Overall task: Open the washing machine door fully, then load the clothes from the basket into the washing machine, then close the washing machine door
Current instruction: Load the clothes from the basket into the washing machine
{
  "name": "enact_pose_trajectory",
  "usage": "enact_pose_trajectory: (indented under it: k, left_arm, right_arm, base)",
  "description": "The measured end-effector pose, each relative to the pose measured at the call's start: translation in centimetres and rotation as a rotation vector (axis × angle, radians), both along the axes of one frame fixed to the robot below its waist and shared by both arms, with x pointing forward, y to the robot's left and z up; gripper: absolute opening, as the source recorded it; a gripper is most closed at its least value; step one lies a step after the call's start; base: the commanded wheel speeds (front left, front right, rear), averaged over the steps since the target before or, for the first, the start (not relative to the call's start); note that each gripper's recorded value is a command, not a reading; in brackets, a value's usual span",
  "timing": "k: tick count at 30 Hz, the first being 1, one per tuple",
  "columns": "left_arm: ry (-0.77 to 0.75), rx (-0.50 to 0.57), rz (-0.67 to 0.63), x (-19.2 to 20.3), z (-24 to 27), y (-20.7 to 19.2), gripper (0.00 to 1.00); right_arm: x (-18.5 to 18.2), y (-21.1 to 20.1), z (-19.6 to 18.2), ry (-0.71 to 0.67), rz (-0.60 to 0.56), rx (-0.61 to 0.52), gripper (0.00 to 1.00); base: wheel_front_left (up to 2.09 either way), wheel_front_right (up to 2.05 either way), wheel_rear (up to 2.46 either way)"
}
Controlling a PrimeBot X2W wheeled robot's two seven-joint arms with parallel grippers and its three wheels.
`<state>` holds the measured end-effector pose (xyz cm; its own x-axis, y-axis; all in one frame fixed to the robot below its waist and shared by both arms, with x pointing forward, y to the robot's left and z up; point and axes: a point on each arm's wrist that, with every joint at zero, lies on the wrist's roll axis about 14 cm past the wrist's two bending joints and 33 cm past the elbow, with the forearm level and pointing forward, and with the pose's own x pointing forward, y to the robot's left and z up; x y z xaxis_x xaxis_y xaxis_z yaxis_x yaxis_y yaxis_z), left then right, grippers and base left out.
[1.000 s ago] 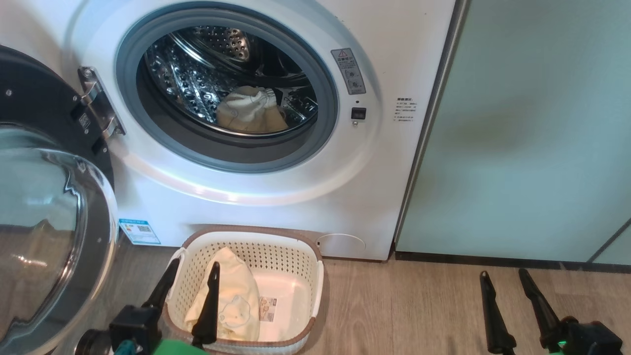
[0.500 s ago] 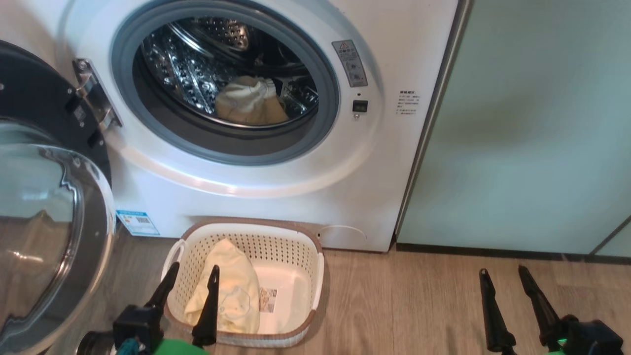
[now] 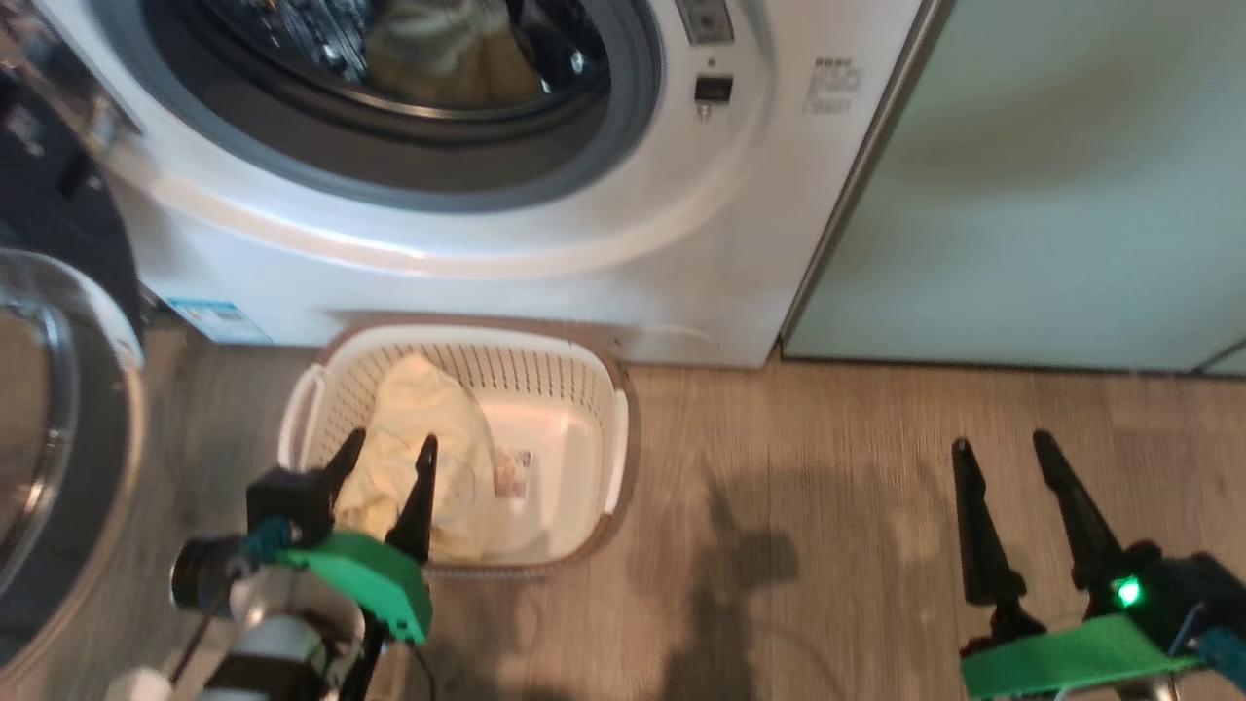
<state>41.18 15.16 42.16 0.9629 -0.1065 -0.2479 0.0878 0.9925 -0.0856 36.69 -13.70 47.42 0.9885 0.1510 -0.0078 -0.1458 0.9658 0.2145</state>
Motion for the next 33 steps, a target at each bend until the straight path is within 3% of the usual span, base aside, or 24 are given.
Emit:
enact_pose_trajectory:
  k: [15,33]
  left_arm:
    - [0.357,-0.002,-0.089,6.7,-15.4,-1.4,1.0]
    - [0.623,0.102,-0.111,9.2,-31.3,0.4,1.0]
  right_arm:
    - [6.6,-1.2,-4.3,0.065,-0.032,0.032,1.0]
    - [8.9,-2.7,-12.3,0.226,-0.084,0.089,1.0]
  base:
    - [0.0,0.0,0.0]
    - [0.0,0.0,0.0]
